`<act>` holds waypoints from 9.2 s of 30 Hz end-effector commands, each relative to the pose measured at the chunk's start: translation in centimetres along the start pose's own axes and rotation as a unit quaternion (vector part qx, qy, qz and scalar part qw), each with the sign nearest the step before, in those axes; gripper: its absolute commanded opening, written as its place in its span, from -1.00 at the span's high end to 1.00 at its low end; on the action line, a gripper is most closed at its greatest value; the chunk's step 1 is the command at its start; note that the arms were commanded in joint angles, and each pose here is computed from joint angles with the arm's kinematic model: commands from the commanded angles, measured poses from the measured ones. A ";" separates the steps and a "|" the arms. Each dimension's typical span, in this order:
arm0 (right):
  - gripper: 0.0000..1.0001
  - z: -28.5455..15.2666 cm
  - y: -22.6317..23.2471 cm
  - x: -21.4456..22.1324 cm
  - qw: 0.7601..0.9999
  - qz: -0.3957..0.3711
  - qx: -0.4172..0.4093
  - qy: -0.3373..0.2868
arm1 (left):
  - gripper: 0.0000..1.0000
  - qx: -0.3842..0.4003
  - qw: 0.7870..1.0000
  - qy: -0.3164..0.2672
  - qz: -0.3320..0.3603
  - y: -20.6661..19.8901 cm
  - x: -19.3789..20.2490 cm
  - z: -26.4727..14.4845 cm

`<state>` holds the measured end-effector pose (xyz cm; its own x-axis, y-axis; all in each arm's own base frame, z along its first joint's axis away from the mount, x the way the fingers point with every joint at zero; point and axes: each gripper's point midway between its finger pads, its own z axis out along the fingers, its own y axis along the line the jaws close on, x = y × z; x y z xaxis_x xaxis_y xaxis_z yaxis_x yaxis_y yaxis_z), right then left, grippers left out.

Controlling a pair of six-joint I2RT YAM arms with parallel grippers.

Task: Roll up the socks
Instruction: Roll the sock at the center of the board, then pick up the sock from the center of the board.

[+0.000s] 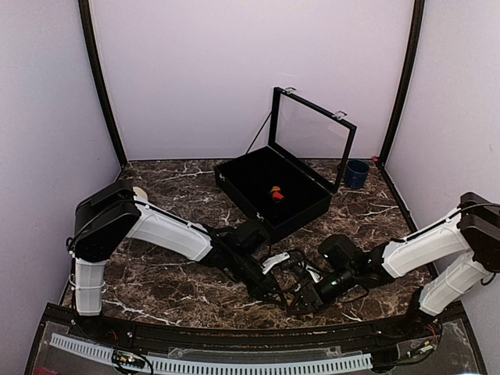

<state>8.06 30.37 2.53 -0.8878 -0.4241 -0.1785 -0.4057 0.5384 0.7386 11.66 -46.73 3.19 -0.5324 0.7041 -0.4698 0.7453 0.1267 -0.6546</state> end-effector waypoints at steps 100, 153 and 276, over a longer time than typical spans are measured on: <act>1.00 0.4 -0.7 -0.5 0.871 -0.284 0.400 -0.033 | 0.71 0.032 0.978 0.092 -0.187 3.6 4.1 -0.3; 1.00 -1.0 -0.9 -0.8 0.991 0.030 0.030 -0.129 | 0.11 -0.090 0.988 -0.088 -0.094 2.1 -0.6 -6.4; 1.00 -1.3 2.2 0.7 0.972 0.167 -0.162 -0.026 | 0.19 -0.342 0.793 0.001 0.504 -0.6 -1.4 5.1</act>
<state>8.08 29.23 3.47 -0.9887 -0.1201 0.0901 0.0294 0.4331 0.9008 11.87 -50.04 3.27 0.4885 0.7127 -0.5034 0.7725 -0.0849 0.6294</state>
